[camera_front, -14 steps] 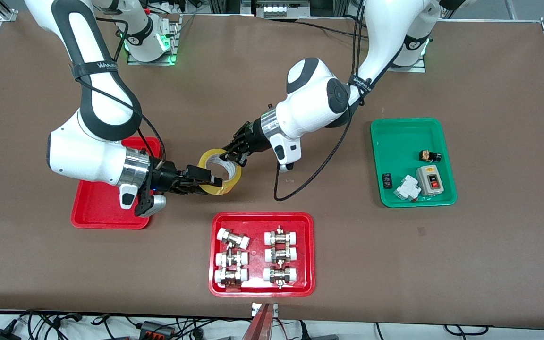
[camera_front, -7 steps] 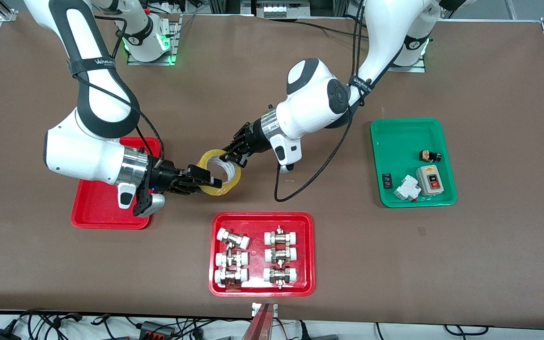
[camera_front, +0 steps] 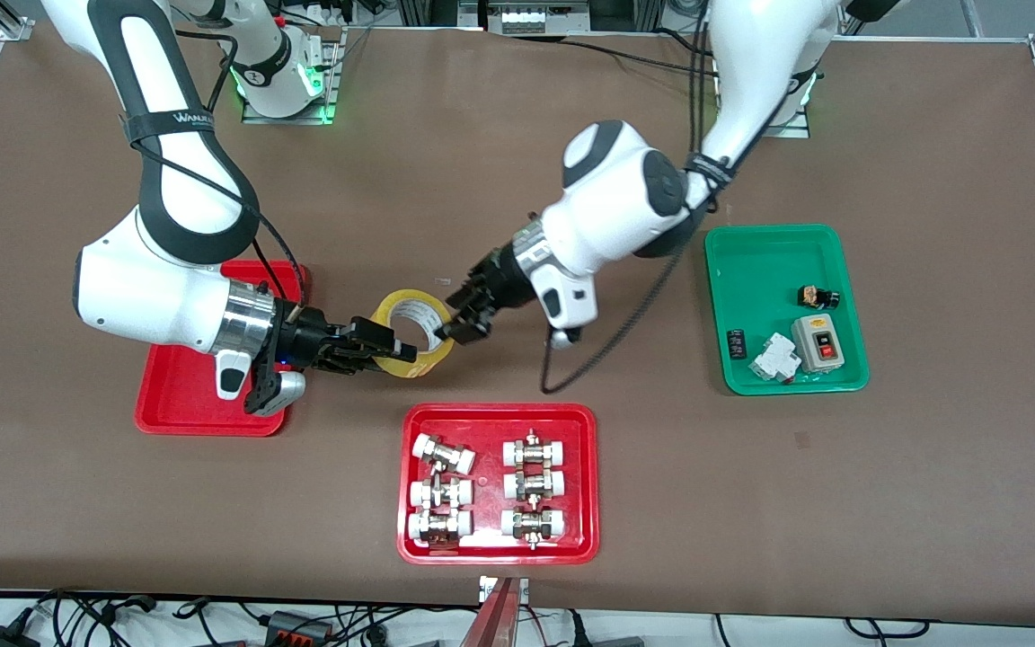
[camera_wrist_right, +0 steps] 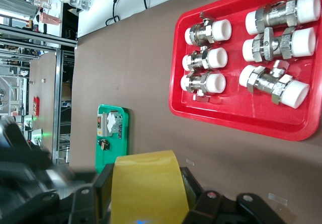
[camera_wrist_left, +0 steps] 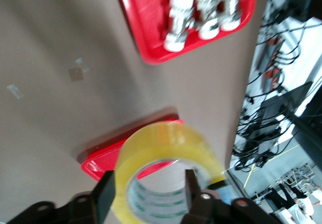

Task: Left arm passes tape to right arm into tray
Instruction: 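Open the left gripper while the right gripper lowers the tape into the red tray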

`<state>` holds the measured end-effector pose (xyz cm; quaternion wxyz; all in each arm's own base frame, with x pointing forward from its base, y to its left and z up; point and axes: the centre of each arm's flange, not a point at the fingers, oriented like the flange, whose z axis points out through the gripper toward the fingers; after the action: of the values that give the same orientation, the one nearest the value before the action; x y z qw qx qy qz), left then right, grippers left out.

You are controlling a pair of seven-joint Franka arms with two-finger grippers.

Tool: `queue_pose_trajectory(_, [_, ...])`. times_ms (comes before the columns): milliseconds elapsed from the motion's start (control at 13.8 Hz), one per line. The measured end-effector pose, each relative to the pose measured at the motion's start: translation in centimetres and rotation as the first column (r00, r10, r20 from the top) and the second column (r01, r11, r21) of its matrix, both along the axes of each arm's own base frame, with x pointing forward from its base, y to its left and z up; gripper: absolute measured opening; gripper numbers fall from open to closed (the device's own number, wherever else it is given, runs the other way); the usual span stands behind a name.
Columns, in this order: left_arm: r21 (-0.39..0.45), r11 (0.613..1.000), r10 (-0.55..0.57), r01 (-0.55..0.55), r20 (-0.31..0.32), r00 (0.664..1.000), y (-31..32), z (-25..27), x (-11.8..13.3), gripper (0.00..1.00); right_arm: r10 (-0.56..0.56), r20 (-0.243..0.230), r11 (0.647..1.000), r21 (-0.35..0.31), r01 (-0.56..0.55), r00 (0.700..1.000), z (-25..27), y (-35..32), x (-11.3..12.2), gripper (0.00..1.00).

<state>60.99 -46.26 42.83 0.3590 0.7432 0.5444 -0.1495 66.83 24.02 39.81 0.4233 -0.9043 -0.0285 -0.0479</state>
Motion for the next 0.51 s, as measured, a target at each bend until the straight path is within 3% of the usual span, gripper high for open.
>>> queue_pose_trajectory(217, [0.062,0.992,-0.108,0.110,-0.028,0.994,7.5,4.9,2.5,0.99,0.008,-0.041,1.000,-0.003,-0.008,0.999,-0.4,-4.2,0.7,0.57])
queue_pose_trajectory(506, [0.135,0.945,-0.286,0.296,-0.091,0.954,21.6,9.5,4.0,1.00,0.128,-0.091,0.992,0.017,-0.127,0.987,-4.7,-19.1,0.7,0.57])
